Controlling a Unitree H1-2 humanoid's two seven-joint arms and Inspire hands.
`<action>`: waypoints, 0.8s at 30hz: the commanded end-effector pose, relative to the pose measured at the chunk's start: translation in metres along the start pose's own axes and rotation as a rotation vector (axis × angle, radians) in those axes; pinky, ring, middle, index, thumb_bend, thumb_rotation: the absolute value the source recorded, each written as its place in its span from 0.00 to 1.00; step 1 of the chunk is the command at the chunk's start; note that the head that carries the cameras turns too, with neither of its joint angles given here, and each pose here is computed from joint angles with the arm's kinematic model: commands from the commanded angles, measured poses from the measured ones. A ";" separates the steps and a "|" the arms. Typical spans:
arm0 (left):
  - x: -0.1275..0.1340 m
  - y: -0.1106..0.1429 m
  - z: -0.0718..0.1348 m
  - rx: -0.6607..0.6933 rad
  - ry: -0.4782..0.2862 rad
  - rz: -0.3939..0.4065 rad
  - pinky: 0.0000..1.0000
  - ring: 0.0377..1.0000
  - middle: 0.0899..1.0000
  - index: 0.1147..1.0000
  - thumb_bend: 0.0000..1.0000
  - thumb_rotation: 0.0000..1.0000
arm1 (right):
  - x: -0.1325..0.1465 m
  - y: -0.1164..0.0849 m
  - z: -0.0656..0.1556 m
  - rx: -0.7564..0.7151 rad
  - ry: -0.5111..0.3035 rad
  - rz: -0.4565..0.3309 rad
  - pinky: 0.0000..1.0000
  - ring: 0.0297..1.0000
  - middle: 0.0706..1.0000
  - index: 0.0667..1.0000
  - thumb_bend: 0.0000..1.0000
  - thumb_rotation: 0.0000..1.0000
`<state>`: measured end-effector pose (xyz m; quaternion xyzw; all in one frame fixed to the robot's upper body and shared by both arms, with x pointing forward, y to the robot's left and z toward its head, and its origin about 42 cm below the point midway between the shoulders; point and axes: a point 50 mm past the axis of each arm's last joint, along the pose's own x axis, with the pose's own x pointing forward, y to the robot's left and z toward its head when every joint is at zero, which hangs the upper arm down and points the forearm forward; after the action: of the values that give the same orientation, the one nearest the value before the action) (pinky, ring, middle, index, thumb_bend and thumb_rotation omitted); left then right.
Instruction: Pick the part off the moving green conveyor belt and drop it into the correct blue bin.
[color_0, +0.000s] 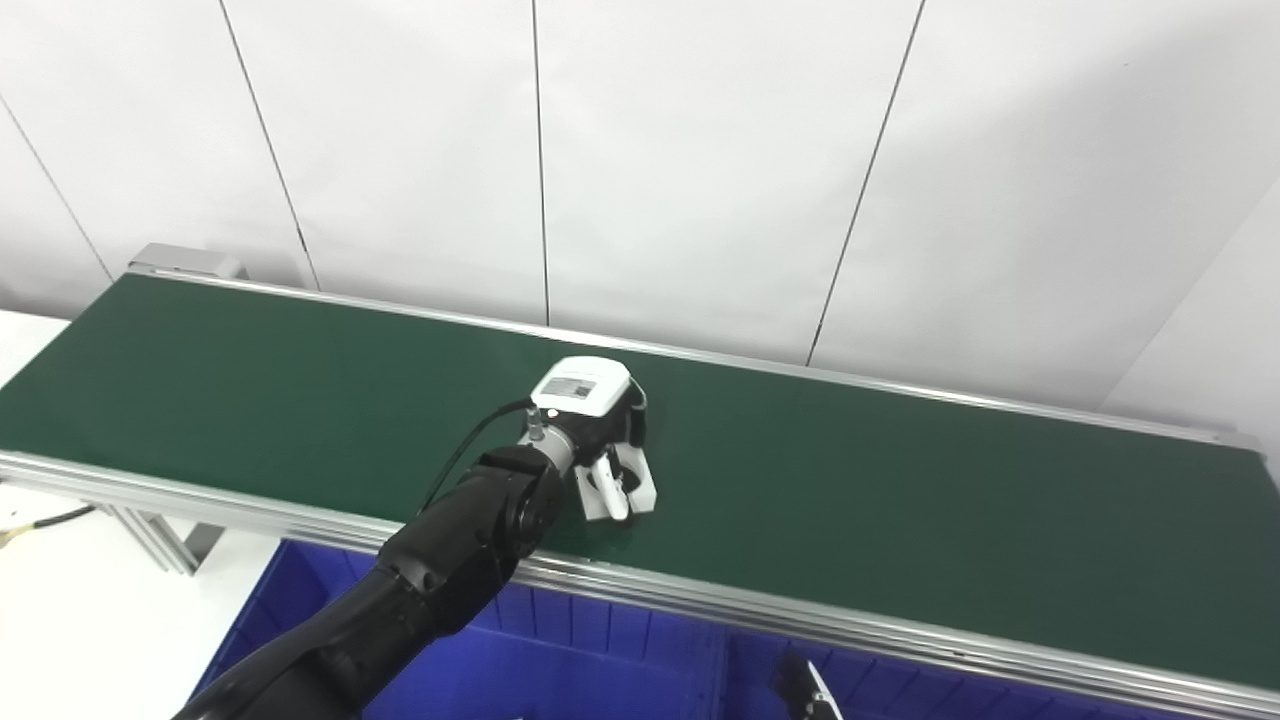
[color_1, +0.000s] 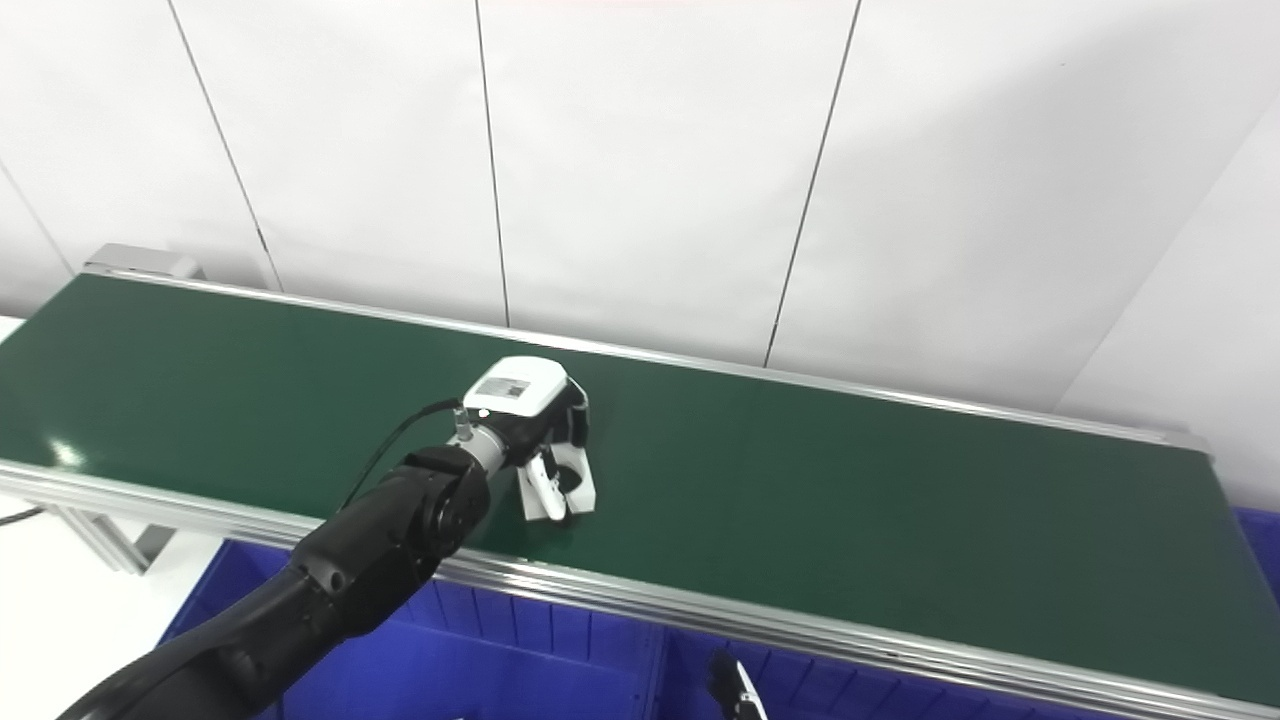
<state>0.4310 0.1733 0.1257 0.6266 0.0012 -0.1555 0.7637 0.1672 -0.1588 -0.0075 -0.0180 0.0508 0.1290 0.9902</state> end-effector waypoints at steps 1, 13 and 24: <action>0.002 0.035 0.010 -0.011 -0.030 0.090 0.26 0.34 0.38 0.44 0.52 0.00 | 0.006 0.004 0.013 0.015 -0.089 0.004 0.97 0.94 0.94 0.95 0.93 0.92; -0.057 0.085 0.051 -0.094 -0.262 0.275 0.35 0.42 0.41 0.43 0.53 0.00 | 0.006 0.003 0.017 0.011 -0.106 0.006 0.94 0.94 0.95 0.96 0.91 0.94; -0.115 0.072 0.065 -0.184 -0.372 0.326 0.38 0.44 0.44 0.42 0.52 0.00 | 0.000 -0.006 0.028 0.000 -0.144 0.004 0.94 0.93 0.94 0.95 0.89 0.94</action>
<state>0.3308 0.1528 0.2198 0.5210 -0.1900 -0.1556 0.8175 0.1692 -0.1634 0.0076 -0.0166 0.0229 0.1263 0.9916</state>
